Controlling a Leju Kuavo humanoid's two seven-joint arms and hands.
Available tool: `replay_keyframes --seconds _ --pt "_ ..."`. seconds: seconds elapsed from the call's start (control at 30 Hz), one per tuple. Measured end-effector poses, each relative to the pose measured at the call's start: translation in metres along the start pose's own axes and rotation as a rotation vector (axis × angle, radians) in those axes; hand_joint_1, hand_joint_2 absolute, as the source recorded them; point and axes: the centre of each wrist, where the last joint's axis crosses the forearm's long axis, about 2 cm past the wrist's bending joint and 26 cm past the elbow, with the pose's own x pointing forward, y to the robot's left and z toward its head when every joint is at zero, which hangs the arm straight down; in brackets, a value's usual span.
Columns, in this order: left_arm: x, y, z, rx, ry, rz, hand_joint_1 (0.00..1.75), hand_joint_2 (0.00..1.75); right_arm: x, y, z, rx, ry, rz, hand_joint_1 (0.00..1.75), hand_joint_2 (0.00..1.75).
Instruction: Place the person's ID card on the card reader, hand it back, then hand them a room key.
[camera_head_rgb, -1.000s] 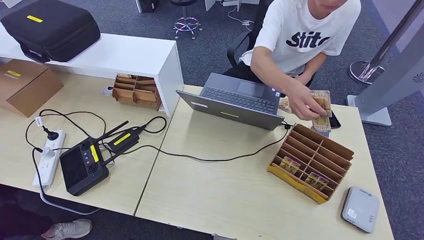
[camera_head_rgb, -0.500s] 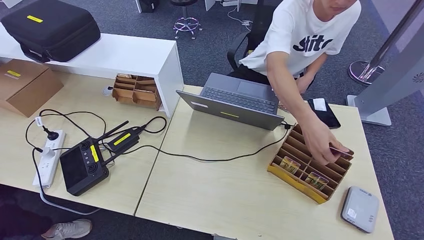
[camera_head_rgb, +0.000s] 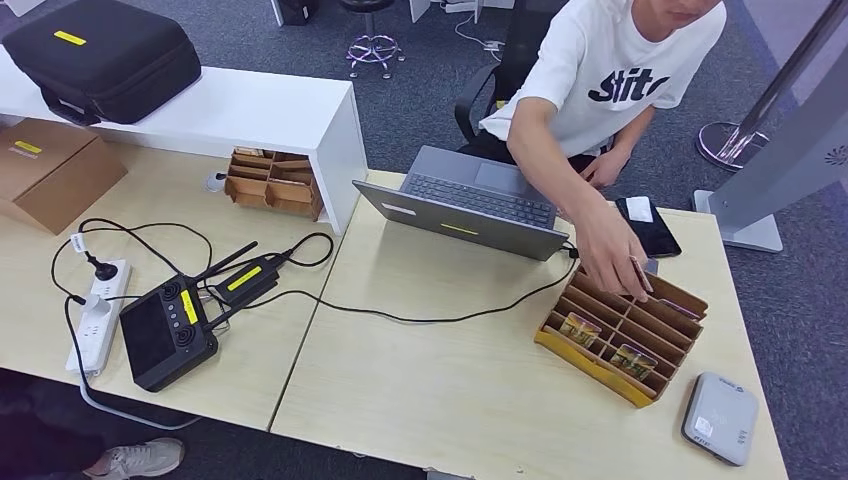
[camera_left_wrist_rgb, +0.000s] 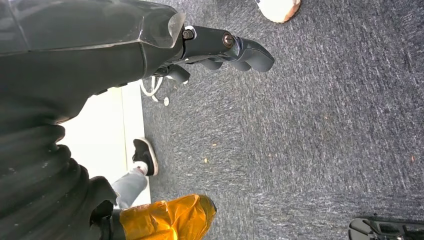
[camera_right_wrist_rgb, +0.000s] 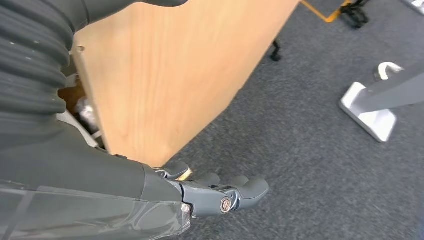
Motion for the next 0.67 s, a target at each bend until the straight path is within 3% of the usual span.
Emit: replay_keyframes --seconds 0.67 --pt "-0.001 0.0 0.0 0.002 0.001 -0.016 0.0 1.75 -0.045 -0.017 0.035 -0.019 0.205 0.087 0.0 1.75"
